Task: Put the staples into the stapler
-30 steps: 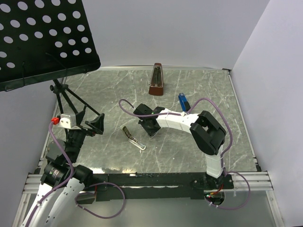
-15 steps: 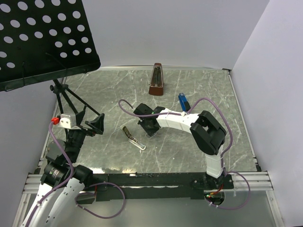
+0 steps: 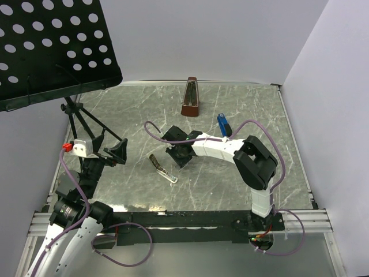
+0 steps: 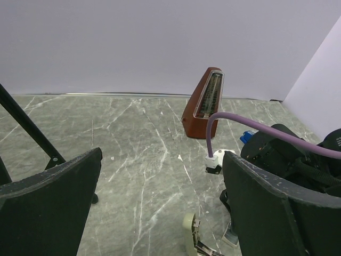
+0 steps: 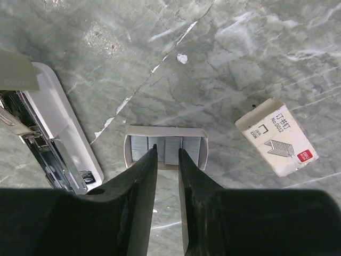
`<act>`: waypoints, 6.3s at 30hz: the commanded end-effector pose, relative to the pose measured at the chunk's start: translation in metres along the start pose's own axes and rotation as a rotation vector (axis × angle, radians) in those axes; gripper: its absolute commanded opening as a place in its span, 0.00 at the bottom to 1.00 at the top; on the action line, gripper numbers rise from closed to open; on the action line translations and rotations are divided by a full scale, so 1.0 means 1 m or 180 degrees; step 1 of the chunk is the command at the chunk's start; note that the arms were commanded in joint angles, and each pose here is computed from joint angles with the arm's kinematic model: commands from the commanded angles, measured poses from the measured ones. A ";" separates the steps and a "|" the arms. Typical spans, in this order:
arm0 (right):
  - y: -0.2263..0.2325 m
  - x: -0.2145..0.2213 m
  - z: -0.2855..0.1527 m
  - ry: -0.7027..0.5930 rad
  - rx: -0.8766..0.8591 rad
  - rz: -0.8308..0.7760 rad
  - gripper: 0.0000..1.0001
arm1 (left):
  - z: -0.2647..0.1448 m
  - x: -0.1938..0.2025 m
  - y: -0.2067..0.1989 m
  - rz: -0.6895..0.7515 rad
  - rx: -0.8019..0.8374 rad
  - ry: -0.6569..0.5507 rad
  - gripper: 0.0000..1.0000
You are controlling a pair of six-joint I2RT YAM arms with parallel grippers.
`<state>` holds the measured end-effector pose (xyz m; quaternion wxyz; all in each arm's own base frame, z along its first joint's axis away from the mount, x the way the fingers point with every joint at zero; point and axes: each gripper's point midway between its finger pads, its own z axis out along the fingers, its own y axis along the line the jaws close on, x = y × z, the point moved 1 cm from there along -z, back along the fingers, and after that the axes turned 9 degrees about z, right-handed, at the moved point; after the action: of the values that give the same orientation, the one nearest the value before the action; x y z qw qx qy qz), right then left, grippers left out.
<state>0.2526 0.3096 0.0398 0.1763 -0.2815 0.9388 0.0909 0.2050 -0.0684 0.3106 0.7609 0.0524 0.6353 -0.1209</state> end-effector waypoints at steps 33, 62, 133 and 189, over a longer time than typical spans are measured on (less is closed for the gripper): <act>-0.009 0.003 0.014 0.0098 0.0500 -0.0193 0.19 | 0.000 -0.004 -0.003 0.0018 0.0069 -0.0067 0.99; -0.018 -0.015 -0.018 -0.0209 0.0486 0.0111 0.24 | -0.001 -0.005 -0.004 0.0017 0.0084 -0.0076 1.00; -0.038 -0.012 -0.024 -0.0211 0.0537 0.0365 0.36 | 0.000 -0.003 -0.005 0.0018 0.0104 -0.0066 0.99; -0.023 -0.028 -0.074 -0.1062 -0.0563 0.0948 0.15 | 0.003 0.000 -0.011 0.0005 0.0214 -0.0027 0.99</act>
<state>0.2595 0.2694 0.0750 0.2214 -0.1643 0.9481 0.1581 0.2031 -0.0740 0.3109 0.7599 0.0665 0.6330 -0.1323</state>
